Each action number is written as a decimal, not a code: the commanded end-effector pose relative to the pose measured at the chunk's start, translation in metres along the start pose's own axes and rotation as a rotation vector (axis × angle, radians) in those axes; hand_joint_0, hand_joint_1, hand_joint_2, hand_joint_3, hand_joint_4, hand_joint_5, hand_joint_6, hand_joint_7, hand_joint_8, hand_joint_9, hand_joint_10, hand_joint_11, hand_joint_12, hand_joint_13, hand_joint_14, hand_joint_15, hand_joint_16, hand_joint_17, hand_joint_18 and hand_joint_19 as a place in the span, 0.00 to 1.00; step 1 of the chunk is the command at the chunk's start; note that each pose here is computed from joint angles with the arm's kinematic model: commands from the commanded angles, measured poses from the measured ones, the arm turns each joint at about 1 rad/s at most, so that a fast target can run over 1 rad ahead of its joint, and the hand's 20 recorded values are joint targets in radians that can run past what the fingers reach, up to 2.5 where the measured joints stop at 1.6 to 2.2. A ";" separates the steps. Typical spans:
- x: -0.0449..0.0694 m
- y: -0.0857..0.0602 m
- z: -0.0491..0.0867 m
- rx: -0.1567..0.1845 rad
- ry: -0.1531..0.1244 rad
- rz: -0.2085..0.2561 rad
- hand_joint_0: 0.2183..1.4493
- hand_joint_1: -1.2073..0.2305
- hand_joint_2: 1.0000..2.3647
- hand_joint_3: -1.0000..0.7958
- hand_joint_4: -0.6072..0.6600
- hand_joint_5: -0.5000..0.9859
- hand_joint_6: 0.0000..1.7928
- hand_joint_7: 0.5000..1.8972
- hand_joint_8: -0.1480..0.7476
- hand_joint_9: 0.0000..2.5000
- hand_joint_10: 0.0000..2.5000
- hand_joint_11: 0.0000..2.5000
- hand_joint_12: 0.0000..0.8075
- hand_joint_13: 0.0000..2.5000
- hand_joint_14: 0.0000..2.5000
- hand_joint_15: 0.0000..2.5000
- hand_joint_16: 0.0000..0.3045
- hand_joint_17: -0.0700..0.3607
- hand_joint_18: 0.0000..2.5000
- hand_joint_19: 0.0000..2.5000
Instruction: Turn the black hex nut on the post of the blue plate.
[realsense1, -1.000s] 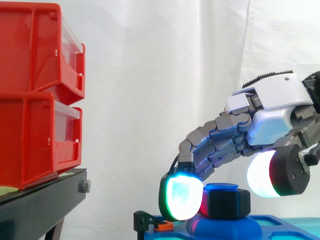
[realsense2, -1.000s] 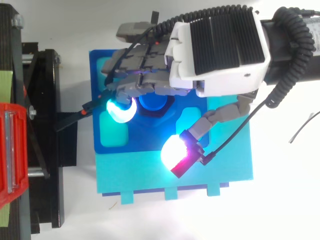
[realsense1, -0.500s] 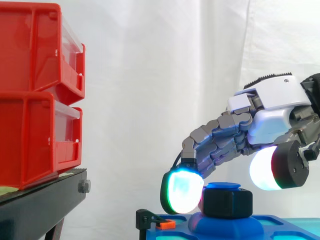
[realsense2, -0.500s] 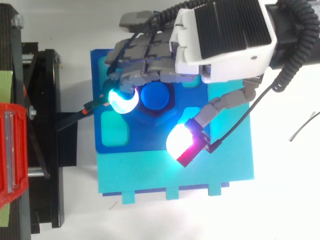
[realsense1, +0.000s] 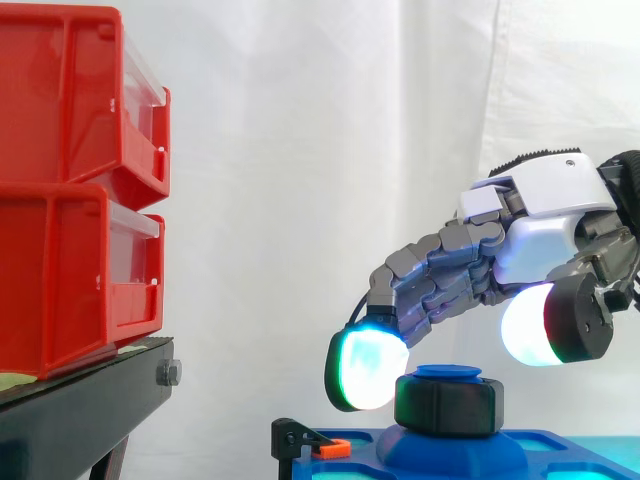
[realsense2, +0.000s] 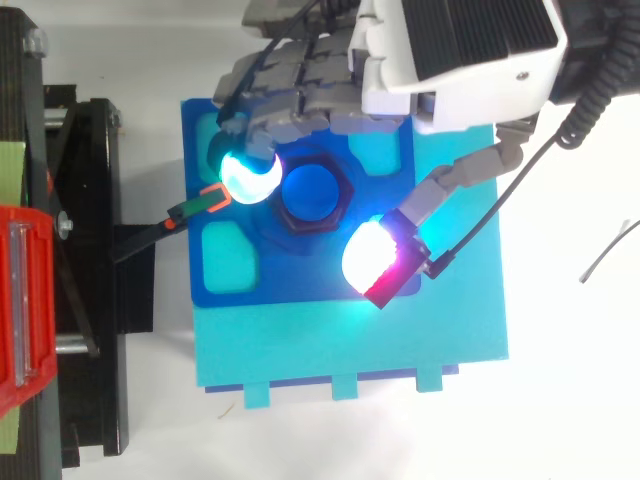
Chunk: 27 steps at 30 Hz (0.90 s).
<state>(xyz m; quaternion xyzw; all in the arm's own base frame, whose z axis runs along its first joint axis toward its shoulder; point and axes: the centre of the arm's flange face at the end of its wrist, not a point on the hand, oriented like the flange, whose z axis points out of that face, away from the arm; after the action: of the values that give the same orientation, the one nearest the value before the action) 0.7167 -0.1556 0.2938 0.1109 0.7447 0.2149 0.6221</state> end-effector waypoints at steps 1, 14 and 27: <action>-0.002 -0.005 -0.003 -0.003 0.001 0.001 0.18 0.43 0.00 0.28 0.69 0.21 0.28 0.27 0.52 0.12 0.00 0.00 0.49 0.10 0.00 0.00 0.17 0.43 0.05 0.04; -0.014 -0.001 -0.001 -0.025 -0.015 -0.003 0.18 0.43 0.00 0.28 0.69 0.21 0.28 0.27 0.52 0.12 0.00 0.00 0.49 0.10 0.00 0.00 0.17 0.43 0.05 0.04; -0.029 0.022 0.009 0.004 -0.035 -0.008 0.18 0.43 0.00 0.28 0.69 0.21 0.28 0.27 0.52 0.12 0.00 0.00 0.49 0.10 0.00 0.00 0.17 0.43 0.05 0.04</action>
<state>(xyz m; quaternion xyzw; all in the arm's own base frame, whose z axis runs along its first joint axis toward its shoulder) 0.7276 -0.1528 0.3272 0.1070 0.7325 0.2156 0.6368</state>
